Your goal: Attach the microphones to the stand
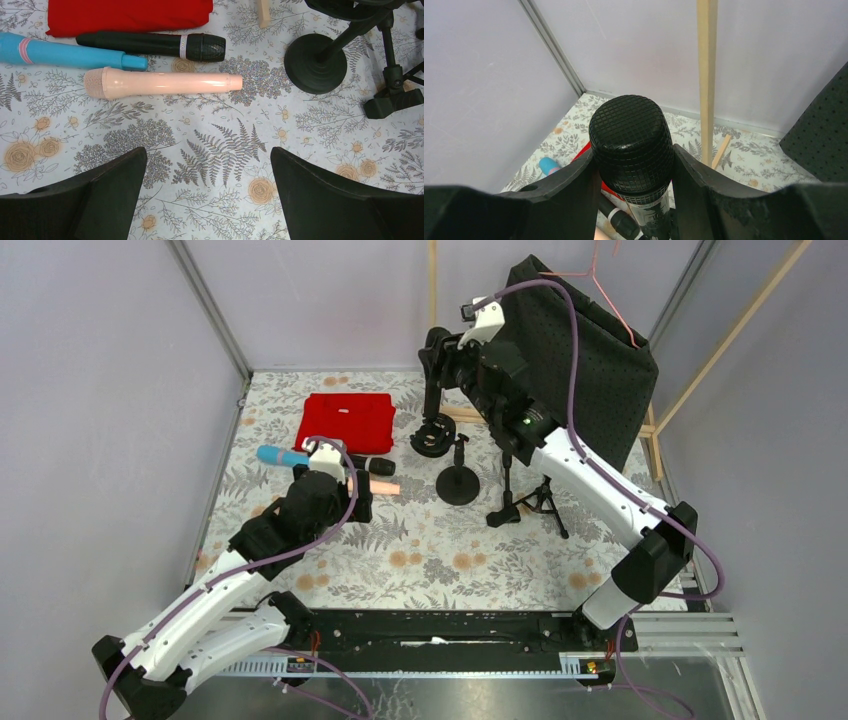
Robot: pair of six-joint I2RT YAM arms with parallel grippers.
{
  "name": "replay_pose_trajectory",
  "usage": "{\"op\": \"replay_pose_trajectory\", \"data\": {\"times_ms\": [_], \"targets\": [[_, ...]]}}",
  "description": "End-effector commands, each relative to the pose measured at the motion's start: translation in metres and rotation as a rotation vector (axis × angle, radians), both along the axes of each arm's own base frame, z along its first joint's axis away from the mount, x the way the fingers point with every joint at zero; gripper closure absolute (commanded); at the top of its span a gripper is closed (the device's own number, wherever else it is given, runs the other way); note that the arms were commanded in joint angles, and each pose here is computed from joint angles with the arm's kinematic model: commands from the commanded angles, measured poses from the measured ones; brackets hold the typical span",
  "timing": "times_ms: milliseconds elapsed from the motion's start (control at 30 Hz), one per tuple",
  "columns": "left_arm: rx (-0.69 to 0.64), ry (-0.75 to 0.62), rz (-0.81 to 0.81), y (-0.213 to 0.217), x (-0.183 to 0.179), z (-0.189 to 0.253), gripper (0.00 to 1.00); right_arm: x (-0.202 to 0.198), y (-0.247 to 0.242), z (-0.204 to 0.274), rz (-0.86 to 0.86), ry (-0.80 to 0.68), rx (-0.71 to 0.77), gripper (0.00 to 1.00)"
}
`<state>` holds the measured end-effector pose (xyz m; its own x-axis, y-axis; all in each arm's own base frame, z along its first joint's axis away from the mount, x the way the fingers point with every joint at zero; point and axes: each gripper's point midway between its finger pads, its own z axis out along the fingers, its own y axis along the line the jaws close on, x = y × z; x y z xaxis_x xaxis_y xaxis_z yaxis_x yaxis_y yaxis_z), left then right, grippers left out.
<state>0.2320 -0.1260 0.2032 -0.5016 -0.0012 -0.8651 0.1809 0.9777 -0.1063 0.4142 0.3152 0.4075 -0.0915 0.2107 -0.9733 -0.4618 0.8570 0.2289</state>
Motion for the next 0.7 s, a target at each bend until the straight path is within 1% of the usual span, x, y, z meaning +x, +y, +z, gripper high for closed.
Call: {"op": "replay_pose_trajectory", "data": {"times_ms": [0, 667], "targets": [[-0.014, -0.037, -0.002, -0.002, 0.005, 0.007, 0.01, 0.004, 0.004, 0.004, 0.01, -0.025, 0.05, 1.0], [-0.004, -0.021, -0.012, -0.004, 0.006, 0.002, 0.01, 0.006, 0.003, -0.024, -0.001, 0.017, 0.028, 1.0]]}}
